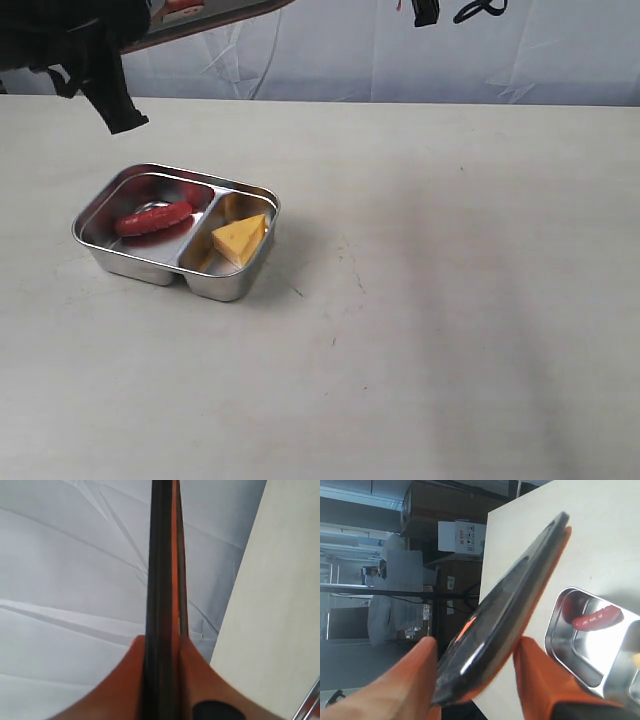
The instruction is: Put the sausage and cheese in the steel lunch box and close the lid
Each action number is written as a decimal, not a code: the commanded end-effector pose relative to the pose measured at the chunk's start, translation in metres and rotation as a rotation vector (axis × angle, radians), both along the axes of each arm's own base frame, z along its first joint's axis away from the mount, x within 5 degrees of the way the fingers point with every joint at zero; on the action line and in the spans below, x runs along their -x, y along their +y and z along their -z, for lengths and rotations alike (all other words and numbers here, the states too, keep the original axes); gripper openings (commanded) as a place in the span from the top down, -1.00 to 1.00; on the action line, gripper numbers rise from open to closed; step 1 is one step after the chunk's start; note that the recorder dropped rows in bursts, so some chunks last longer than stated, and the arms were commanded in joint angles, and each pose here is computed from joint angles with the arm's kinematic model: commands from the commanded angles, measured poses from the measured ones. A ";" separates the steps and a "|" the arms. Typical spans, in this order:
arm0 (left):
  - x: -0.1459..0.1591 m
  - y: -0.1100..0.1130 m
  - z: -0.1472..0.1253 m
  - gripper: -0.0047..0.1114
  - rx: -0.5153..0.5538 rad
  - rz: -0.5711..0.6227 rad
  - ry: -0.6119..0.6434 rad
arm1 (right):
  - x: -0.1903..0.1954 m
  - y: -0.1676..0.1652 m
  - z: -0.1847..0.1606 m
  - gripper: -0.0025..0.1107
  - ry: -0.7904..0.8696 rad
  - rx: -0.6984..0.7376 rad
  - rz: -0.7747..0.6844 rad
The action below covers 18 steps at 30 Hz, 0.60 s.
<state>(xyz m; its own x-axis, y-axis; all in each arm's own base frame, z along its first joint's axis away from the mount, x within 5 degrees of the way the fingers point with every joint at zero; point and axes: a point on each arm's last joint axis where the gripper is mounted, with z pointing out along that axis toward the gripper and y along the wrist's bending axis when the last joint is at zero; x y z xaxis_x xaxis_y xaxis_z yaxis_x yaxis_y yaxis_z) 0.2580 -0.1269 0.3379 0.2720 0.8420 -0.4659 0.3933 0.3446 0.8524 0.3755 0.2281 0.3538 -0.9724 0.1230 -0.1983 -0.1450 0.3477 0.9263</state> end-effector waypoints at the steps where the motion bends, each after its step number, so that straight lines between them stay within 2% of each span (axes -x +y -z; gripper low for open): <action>1: 0.006 -0.009 -0.001 0.92 0.002 0.038 -0.004 | 0.005 0.013 0.004 0.18 0.009 -0.005 -0.025; 6: 0.007 -0.010 -0.002 0.92 0.004 0.038 -0.009 | 0.004 0.016 0.008 0.54 0.016 -0.002 -0.029; 10: 0.007 -0.009 -0.002 0.92 0.017 0.034 -0.002 | 0.004 0.016 0.008 0.94 0.002 0.002 -0.031; 14: 0.007 -0.009 -0.001 0.92 0.093 0.012 0.041 | 0.002 0.016 0.008 0.97 -0.032 0.011 -0.022; 16: 0.008 -0.011 0.000 0.83 0.086 0.028 0.055 | 0.002 0.016 0.008 0.97 -0.040 0.014 -0.024; 18: 0.009 -0.012 0.002 0.66 0.057 0.053 0.062 | 0.002 0.016 0.009 0.97 -0.041 0.018 -0.024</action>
